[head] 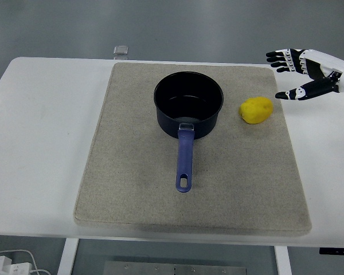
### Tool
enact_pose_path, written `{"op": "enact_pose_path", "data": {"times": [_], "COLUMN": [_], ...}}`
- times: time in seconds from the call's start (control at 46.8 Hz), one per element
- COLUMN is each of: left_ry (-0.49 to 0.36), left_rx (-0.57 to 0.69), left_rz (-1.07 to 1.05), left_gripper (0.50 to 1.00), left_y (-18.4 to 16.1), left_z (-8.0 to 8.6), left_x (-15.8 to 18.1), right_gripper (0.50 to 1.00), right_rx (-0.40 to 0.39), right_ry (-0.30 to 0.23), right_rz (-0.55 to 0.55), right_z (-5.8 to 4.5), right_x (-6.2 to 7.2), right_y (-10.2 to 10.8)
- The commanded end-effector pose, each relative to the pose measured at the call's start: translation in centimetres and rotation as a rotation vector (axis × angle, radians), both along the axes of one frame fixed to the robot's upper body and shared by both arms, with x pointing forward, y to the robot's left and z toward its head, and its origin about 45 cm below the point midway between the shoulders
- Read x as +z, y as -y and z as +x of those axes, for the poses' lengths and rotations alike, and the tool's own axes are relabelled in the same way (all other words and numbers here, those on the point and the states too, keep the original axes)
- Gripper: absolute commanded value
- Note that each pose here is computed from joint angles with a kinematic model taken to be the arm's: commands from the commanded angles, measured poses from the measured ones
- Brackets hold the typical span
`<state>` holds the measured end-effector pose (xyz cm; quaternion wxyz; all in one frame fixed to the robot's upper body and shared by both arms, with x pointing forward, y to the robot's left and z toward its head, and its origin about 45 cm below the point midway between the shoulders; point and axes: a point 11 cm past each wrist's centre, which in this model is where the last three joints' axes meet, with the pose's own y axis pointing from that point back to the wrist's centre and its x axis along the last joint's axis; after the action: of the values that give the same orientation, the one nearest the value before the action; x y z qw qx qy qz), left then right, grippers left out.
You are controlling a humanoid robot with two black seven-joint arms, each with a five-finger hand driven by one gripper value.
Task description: Put the potato in the blue pot
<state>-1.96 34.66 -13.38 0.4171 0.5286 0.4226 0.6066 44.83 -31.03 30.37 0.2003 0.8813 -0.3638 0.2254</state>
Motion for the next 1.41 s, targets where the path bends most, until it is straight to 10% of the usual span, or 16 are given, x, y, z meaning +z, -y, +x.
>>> {"op": "enact_pose_path", "data": {"times": [0.0, 0.363, 0.769, 1.389], "left_ry": [0.000, 0.000, 0.000, 0.000], "left_rx": [0.000, -0.001, -0.001, 0.000], "left_rz": [0.000, -0.001, -0.001, -0.001], "left_gripper": [0.992, 0.992, 0.994, 0.994], "left_y": [0.0, 0.0, 0.0, 0.0], "left_z": [0.0, 0.0, 0.0, 0.0], "left_x": [0.0, 0.0, 0.0, 0.0], "right_gripper": [0.924, 0.924, 0.924, 0.921], "right_rx": [0.004, 0.118, 0.130, 0.082], "right_ry": [0.030, 0.072, 0.116, 0.125], "right_rz": [-0.057, -0.312, -0.330, -0.390], "right_z": [0.0, 0.0, 1.5, 1.9], "right_x": [-0.5, -3.2, -4.3, -7.0], "right_y": [-0.1, -2.6, -5.8, -4.7]}}
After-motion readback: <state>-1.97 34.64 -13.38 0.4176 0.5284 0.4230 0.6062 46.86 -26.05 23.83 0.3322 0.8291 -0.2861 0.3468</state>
